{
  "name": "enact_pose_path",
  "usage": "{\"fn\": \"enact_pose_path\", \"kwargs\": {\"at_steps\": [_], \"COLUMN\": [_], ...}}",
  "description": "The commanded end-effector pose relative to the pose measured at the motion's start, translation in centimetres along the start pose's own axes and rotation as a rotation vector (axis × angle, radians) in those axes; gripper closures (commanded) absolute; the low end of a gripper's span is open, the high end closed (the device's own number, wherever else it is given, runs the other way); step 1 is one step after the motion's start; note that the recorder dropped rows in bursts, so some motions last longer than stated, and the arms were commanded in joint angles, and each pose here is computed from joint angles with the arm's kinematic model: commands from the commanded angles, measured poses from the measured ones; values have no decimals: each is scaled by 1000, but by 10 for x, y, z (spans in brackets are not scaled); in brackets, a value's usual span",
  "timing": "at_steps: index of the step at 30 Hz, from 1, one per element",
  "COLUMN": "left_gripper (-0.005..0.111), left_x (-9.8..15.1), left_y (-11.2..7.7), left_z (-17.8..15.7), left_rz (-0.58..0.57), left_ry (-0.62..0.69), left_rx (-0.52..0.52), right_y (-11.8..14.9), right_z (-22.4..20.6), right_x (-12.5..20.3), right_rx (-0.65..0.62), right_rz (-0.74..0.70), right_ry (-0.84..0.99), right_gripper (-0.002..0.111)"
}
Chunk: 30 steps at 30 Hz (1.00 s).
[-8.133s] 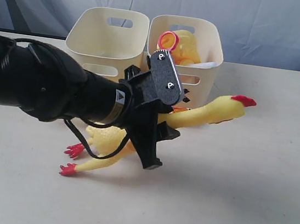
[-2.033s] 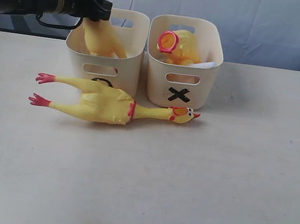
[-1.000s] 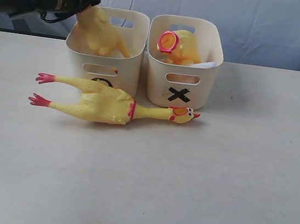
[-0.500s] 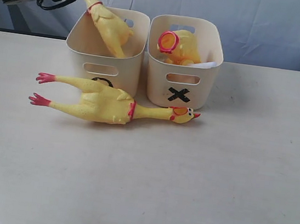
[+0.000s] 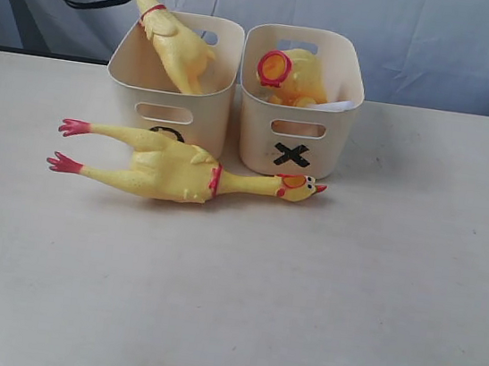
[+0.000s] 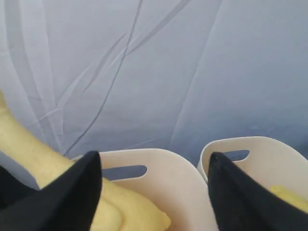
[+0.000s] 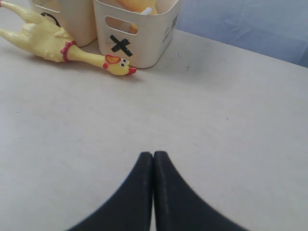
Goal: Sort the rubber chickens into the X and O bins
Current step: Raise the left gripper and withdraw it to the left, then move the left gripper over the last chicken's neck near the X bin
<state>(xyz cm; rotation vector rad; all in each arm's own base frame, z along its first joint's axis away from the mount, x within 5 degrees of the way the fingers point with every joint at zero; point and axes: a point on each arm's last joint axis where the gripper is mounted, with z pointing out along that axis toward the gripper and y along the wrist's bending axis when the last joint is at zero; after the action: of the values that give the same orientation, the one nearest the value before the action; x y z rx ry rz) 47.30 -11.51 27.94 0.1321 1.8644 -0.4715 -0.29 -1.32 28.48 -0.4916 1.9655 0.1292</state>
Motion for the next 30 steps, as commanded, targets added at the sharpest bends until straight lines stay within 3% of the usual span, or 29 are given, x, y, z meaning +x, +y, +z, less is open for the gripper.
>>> {"fn": "enact_pose_path", "kwargs": {"at_steps": [1, 2, 7, 18, 30], "left_gripper": [66, 73, 106, 107, 107], "left_x": [-13, -14, -19, 2, 9], "left_y": [-18, -19, -17, 33, 55], "left_z": [-18, -22, -41, -84, -143], "left_rz": [161, 203, 164, -23, -20], "left_ry": [19, 36, 83, 220, 216], "left_rx": [77, 93, 244, 370, 351], "right_y": [0, 0, 0, 0, 0], "right_z": [1, 1, 1, 1, 1], "right_x": [1, 1, 1, 1, 1], "right_rx": [-5, -5, -5, -5, -5], "right_rz": [-3, -3, -3, -3, -3], "right_ry": [-3, -3, -3, -3, -3], "right_gripper": [108, 108, 108, 108, 108]}}
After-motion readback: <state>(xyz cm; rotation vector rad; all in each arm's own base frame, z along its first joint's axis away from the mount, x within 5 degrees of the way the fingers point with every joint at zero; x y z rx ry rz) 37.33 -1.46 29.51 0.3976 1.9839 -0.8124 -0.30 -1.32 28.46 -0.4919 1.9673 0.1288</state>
